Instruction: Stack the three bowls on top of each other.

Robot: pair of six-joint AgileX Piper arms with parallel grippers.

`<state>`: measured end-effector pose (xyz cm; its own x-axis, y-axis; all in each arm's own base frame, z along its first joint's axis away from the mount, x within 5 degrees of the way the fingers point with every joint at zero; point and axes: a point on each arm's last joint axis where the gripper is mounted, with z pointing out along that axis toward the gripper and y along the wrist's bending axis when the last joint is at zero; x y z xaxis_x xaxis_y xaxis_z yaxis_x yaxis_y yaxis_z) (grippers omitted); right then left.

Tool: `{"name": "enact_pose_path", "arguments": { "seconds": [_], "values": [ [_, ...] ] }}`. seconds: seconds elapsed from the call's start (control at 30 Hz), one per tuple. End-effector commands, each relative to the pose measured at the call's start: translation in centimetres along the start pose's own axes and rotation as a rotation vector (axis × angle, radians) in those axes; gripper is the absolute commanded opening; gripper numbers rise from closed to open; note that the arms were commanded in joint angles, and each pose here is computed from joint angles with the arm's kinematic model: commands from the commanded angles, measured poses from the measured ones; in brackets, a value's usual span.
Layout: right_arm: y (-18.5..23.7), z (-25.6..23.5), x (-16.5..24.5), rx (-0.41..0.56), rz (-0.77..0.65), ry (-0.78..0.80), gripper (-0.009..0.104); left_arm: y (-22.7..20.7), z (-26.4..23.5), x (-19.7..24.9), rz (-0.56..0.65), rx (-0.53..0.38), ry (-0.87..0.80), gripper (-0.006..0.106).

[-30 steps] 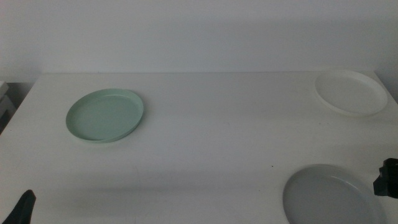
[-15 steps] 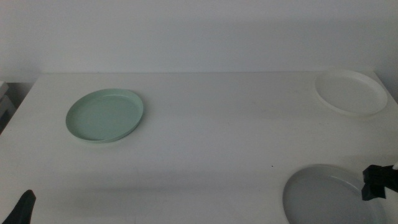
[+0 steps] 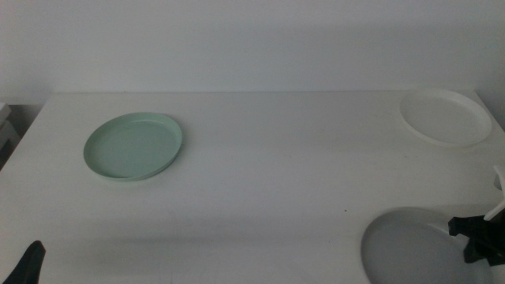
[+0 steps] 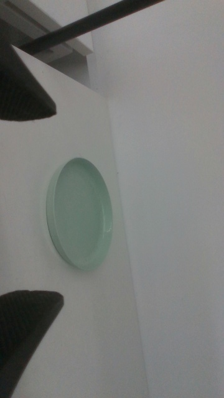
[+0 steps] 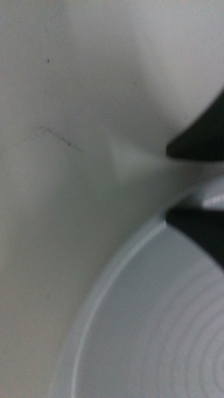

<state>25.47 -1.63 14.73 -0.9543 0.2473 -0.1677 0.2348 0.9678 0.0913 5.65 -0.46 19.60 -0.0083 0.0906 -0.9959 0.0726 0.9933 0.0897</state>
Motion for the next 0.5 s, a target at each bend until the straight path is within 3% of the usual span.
{"name": "enact_pose_path", "arguments": {
  "seconds": [0.0, 0.03, 0.23, 0.47],
  "values": [
    [0.0, -1.0, -0.6, 0.000, -0.019, -0.048, 0.007, 0.2, -0.1, -0.5, -0.013, -0.019, -0.076, 0.090],
    [0.0, -1.1, -0.5, 0.000, -0.026, -0.042, 0.000, 0.2, -0.1, -0.5, -0.013, -0.019, -0.076, 0.090],
    [1.1, -5.1, -0.9, -0.039, -0.051, -0.129, 0.000, 0.2, -0.1, -0.5, -0.013, -0.019, -0.076, 0.090],
    [5.8, -10.1, -2.6, -0.167, -0.103, -0.236, 0.000, 0.2, -0.1, -0.5, -0.013, -0.019, -0.076, 0.090]
  ]
}}
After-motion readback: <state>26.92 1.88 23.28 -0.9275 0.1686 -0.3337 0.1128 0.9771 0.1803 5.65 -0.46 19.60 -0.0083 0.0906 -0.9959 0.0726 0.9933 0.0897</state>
